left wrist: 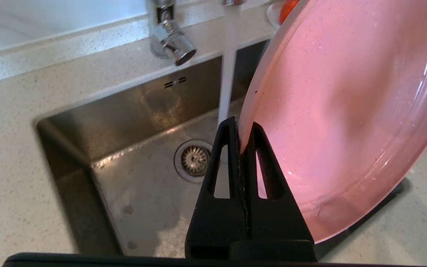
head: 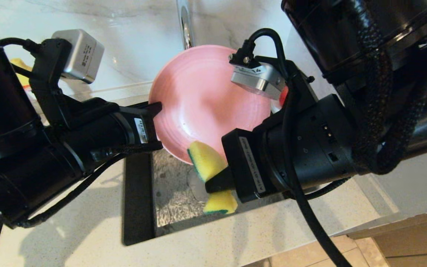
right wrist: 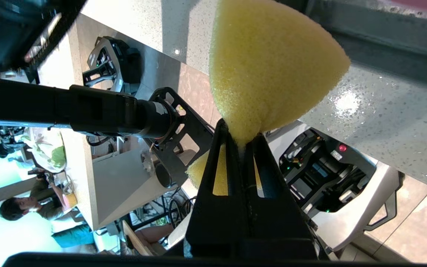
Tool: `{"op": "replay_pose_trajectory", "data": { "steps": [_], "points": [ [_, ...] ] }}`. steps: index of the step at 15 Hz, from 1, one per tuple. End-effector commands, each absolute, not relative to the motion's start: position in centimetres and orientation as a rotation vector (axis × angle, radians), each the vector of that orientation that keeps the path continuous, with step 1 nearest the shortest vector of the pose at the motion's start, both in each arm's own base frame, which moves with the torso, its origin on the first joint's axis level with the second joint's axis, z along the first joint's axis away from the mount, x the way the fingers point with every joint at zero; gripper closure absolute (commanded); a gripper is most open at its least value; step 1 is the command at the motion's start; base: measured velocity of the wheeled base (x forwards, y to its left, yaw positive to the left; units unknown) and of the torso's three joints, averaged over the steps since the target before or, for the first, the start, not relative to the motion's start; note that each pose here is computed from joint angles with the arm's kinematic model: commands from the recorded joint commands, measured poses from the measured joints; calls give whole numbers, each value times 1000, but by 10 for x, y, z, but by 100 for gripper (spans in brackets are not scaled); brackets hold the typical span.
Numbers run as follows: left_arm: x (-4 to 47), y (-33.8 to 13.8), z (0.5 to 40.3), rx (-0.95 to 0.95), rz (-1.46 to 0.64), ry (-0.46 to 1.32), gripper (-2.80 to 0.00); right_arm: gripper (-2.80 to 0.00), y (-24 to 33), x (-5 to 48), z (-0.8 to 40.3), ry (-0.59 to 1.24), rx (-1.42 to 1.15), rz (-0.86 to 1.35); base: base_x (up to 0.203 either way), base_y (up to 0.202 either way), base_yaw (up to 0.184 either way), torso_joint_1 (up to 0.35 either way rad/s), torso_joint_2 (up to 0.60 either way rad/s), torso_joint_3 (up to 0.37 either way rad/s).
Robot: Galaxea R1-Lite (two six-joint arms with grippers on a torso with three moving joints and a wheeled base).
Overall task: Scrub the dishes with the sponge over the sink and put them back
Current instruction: Wipe the plate
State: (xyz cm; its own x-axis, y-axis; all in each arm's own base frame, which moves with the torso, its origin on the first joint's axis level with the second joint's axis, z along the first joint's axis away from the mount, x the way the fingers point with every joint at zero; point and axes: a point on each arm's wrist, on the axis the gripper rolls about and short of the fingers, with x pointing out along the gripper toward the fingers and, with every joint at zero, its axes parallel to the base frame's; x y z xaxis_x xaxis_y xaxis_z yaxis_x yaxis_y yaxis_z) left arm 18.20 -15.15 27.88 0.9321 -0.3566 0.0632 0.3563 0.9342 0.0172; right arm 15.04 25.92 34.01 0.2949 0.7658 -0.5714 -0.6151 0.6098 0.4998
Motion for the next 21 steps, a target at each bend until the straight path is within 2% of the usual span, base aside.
{"op": "replay_pose_trajectory", "data": {
  "steps": [1, 7, 18, 21],
  "points": [
    [184, -159, 271, 36, -379, -72, 0, 0, 265, 154, 333, 901, 189, 919, 0, 0, 0, 0, 0, 0],
    [181, -158, 266, 58, -382, -95, 0, 0, 275, 163, 322, 945, 220, 874, 0, 0, 0, 0, 0, 0],
    [172, -159, 262, 43, -406, -103, 0, 0, 266, 174, 330, 856, 256, 781, 0, 0, 0, 0, 0, 0],
    [177, -164, 256, 52, -405, -84, 0, 0, 264, 164, 336, 863, 275, 832, 0, 0, 0, 0, 0, 0]
  ]
}}
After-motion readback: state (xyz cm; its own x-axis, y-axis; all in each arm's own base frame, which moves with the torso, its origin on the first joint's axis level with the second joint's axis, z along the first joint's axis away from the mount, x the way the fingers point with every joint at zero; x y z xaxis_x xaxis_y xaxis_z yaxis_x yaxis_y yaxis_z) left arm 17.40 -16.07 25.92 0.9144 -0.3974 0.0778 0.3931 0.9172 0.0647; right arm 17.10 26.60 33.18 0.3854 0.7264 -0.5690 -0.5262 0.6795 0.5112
